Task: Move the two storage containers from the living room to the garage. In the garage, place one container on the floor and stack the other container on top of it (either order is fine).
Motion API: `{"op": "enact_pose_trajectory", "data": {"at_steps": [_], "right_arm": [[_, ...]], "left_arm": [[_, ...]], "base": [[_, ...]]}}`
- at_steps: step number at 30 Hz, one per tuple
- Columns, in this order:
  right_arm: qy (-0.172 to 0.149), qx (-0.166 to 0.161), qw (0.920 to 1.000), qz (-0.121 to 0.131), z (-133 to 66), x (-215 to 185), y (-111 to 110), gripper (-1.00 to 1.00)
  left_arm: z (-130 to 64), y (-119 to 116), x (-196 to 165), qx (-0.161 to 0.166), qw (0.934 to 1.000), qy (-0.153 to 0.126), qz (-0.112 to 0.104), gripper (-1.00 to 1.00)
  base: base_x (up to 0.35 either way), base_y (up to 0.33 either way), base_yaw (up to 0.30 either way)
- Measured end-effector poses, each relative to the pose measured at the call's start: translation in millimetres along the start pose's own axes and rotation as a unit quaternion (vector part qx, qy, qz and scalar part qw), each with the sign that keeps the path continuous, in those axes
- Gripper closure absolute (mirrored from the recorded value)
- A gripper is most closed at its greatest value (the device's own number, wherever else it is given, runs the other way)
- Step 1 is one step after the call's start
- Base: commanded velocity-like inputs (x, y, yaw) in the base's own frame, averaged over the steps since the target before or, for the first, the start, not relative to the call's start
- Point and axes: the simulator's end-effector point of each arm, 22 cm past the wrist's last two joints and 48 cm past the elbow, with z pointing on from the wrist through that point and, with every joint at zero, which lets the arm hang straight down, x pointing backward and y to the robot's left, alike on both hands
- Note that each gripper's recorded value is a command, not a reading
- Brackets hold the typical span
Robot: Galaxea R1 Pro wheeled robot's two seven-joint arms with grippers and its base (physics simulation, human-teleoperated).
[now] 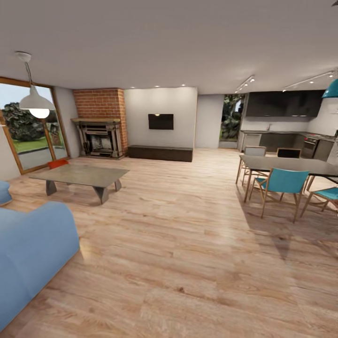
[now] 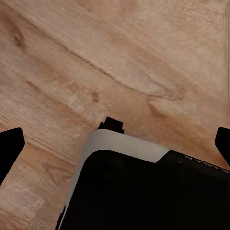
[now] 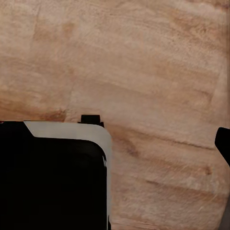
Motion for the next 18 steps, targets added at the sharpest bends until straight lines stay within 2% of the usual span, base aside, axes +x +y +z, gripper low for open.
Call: {"op": "enact_pose_trajectory", "data": {"at_steps": [18], "right_arm": [[0.001,0.007,1.0,-0.003,0.3,0.4,-8.0,-1.0]], "left_arm": [[-0.1,-0.8,3.9,0.001,1.0,0.007,0.001,-1.0]], "base": [[0.326,0.0,-0.007]]}}
